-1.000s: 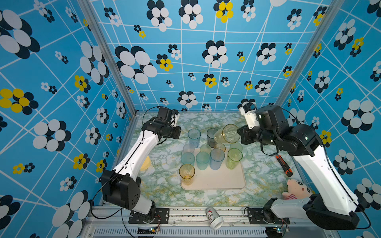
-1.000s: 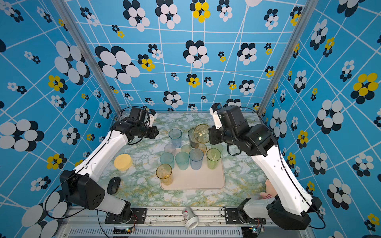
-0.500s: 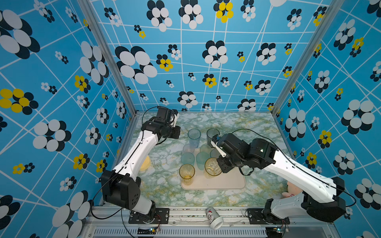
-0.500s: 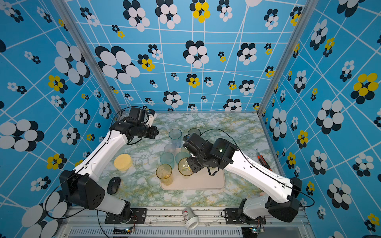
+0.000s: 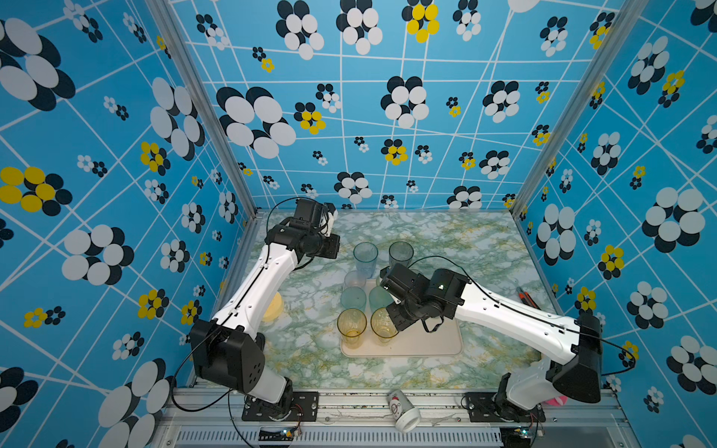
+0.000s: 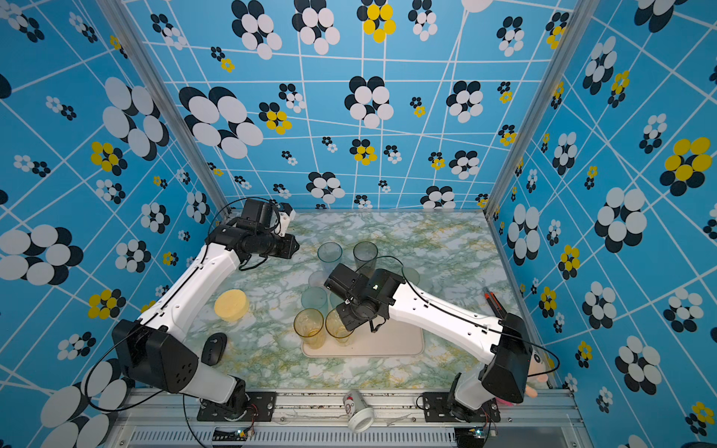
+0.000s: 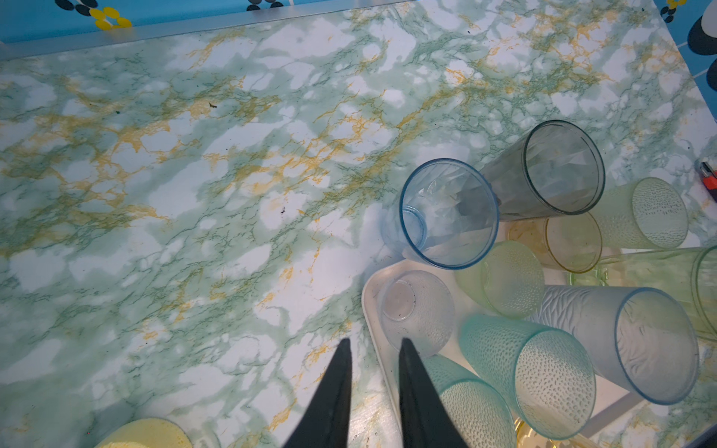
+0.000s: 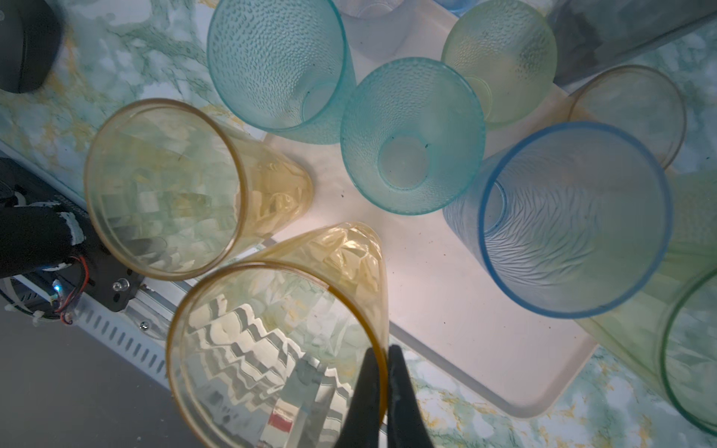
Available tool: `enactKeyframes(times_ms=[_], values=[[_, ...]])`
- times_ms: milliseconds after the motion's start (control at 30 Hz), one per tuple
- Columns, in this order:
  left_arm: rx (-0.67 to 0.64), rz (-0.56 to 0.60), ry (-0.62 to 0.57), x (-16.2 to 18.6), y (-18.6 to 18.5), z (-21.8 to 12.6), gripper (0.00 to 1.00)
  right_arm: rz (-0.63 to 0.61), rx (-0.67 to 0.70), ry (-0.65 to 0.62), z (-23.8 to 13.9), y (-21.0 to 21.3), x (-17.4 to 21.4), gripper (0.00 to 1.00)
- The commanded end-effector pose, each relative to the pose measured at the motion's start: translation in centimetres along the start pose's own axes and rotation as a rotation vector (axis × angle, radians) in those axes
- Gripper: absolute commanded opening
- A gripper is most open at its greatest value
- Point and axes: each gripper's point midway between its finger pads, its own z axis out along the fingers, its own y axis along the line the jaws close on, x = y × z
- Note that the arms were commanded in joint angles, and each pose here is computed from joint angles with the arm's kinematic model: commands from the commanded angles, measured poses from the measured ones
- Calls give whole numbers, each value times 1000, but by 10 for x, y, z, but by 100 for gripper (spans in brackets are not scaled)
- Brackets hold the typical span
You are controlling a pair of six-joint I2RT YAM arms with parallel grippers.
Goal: Place the glasses into the tray
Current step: 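Carry the amber cup over the tray and lower it beside the other amber cup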
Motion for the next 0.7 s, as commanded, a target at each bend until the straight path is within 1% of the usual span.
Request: enactKeyframes(times_ms=[0, 333, 667], values=[[14, 1, 13, -3, 0, -1, 24, 14, -5, 4, 8, 4, -3, 2], [15, 7, 30, -1, 1, 4, 24, 41, -13, 45, 28, 3, 1, 1], [16, 6, 50, 2, 2, 10, 25, 90, -10, 81, 38, -8, 11, 1]])
